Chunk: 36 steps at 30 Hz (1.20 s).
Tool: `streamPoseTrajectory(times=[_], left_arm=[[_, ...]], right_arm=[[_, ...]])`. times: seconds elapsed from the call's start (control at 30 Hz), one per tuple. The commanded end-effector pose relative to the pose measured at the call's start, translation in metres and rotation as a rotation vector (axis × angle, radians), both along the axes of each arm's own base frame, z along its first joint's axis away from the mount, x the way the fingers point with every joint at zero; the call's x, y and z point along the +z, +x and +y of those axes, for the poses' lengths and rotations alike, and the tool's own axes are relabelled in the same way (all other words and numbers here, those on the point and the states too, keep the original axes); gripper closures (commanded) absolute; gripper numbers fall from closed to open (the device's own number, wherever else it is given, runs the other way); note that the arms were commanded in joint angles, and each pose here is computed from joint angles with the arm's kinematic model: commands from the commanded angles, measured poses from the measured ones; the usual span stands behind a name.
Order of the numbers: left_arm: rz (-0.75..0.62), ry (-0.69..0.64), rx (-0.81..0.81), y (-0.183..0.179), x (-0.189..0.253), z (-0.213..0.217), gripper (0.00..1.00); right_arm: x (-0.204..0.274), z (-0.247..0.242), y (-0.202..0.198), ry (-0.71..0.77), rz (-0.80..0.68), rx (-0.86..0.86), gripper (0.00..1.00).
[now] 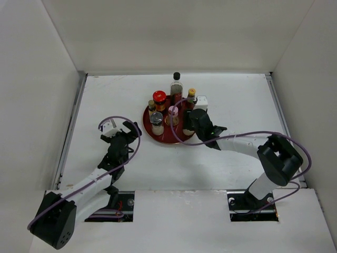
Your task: Organize the condiment bottles
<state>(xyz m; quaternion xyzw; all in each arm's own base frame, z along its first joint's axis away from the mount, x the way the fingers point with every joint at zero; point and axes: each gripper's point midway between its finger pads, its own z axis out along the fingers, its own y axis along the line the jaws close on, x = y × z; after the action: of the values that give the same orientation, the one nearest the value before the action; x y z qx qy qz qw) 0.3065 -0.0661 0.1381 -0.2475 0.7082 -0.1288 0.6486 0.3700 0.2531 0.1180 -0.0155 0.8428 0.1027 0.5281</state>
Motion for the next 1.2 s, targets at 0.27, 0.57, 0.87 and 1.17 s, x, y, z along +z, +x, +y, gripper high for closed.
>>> streamPoseTrajectory(times=[0.27,0.57,0.87,1.17], left_arm=[[0.104,-0.021,0.086,0.016,-0.007,0.011,0.0],[0.161,0.002,0.113,0.02,-0.01,0.015,0.0],[0.152,0.012,0.158,0.017,-0.002,0.026,0.0],[0.156,0.005,0.226,0.013,-0.008,0.046,0.0]], right_arm=[[0.081,-0.001,-0.001,0.101,-0.187,-0.008,0.0],[0.079,-0.083,-0.031,0.178,-0.248,-0.24,0.0],[0.034,-0.13,-0.043,0.254,-0.189,-0.362,0.0],[0.011,-0.129,-0.038,0.244,-0.138,-0.369,0.0]])
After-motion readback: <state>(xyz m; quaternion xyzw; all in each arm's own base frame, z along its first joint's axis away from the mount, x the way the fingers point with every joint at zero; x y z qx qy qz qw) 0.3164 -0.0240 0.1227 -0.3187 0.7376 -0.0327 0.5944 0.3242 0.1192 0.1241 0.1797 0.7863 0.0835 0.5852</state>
